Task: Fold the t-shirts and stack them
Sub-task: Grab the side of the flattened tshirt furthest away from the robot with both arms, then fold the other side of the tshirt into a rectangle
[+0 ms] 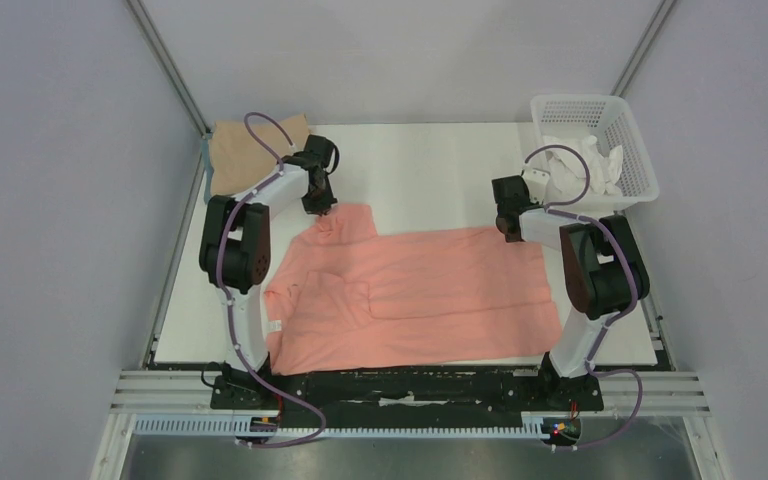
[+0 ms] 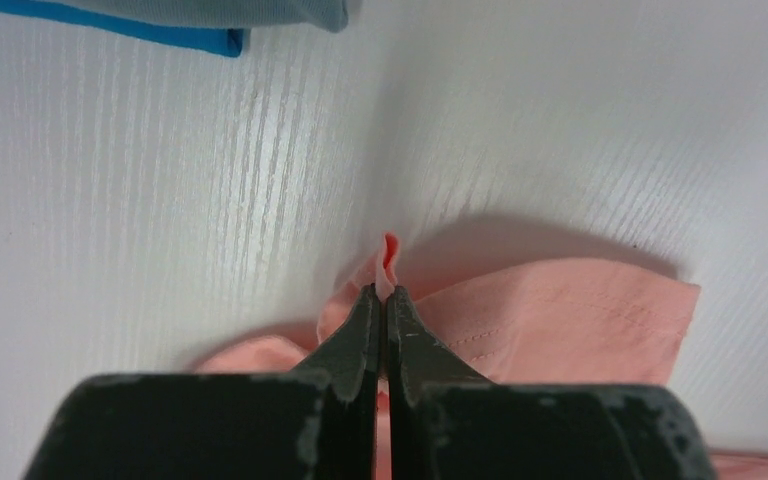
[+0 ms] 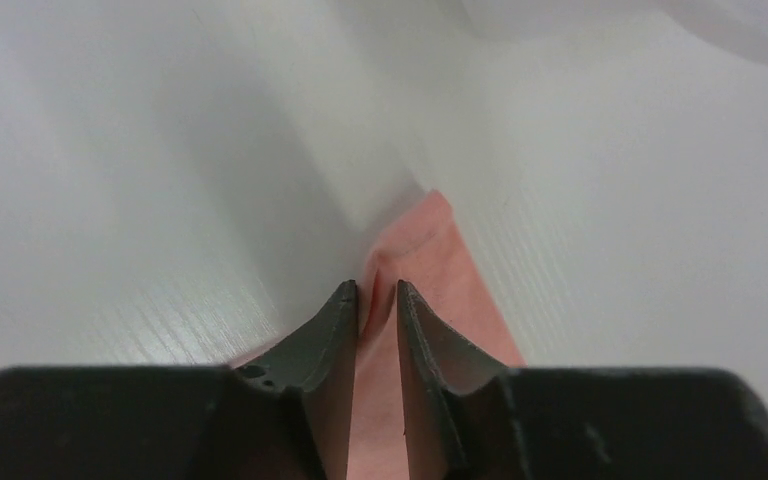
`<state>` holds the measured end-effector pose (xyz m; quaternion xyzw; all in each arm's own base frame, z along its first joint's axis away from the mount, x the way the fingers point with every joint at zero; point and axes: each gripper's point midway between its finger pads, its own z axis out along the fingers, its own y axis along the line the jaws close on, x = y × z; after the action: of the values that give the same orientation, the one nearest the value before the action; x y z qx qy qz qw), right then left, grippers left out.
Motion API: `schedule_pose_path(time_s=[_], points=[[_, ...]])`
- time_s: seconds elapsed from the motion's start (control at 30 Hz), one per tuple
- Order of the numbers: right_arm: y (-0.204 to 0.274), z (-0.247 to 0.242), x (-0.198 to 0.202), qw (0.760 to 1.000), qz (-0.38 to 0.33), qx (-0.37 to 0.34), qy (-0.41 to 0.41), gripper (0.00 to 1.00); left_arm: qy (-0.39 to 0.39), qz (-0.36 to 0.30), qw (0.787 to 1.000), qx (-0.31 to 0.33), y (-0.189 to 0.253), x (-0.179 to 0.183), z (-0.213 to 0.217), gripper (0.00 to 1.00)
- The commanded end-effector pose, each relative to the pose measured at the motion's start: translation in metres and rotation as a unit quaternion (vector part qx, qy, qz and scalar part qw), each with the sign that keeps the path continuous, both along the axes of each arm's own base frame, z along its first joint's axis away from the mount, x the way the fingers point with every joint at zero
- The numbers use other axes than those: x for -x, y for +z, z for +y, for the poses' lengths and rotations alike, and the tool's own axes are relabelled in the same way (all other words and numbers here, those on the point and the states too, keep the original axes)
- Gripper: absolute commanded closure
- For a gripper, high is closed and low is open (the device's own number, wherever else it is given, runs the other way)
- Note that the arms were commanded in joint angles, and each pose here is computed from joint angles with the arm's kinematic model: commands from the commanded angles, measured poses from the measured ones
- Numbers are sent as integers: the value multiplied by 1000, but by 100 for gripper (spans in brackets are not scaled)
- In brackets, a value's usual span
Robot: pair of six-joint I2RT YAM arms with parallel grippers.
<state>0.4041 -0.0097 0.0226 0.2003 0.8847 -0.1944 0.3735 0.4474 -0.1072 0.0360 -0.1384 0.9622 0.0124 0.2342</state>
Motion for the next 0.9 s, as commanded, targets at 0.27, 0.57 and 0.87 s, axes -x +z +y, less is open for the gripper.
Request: schedule_pose_path(time_s=[0.27,0.57,0.87], points=[[22,11,-10,998,-50,-24,41,100,-12,-71,997,32,55,7,-15,98],[40,34,33,989,-71,-56,113,100,-47,-106,993,21,75,69,-42,98],[50,41,88,986,-73,-48,145,100,-83,-129,988,16,89,145,-49,98]])
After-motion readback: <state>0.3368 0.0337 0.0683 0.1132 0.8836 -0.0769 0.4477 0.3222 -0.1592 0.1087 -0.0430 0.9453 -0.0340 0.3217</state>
